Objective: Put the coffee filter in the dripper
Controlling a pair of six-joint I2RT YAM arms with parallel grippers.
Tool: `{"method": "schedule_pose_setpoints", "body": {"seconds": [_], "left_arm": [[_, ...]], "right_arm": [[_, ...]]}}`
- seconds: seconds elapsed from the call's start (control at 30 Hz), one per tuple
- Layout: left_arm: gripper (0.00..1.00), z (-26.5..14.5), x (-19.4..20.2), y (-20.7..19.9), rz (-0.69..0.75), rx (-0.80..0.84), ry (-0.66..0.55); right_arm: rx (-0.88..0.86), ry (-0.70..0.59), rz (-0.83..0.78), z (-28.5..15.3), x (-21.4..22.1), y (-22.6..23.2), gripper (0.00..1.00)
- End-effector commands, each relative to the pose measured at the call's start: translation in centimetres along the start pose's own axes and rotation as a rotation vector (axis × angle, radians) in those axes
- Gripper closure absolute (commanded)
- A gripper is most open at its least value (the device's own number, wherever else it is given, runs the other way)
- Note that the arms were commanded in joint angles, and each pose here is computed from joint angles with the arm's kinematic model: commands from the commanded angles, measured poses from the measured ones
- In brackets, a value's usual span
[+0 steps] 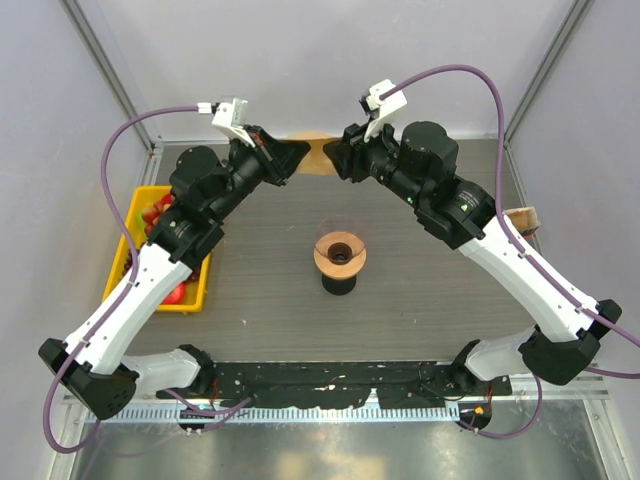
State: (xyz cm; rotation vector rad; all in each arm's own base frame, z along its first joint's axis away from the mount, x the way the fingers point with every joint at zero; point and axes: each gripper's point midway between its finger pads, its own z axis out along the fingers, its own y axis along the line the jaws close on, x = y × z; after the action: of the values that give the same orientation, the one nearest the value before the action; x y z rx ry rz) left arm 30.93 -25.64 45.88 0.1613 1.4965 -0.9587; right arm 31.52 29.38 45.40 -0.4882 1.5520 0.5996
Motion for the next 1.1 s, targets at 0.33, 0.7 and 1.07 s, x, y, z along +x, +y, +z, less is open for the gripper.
{"method": "schedule_pose_setpoints", "body": {"seconds": [0.33, 0.7, 1.07], "left_arm": [[0.94, -0.1, -0.7, 1.3, 0.116, -0.143, 0.004], [1.0, 0.2, 1.3, -0.6, 0.144, -0.055, 0.06], [0.18, -5.4, 1.6, -2.8, 0.301, 0.265, 0.164]], "right_arm": [[0.001, -0.07, 0.009, -0.5, -2.5, 0.1, 0.95], [0.011, -0.025, 0.017, 0.5, -1.0, 0.5, 0.95], [-0.182, -0.041, -0.189, -2.9, -0.3, 1.0, 0.95]]}}
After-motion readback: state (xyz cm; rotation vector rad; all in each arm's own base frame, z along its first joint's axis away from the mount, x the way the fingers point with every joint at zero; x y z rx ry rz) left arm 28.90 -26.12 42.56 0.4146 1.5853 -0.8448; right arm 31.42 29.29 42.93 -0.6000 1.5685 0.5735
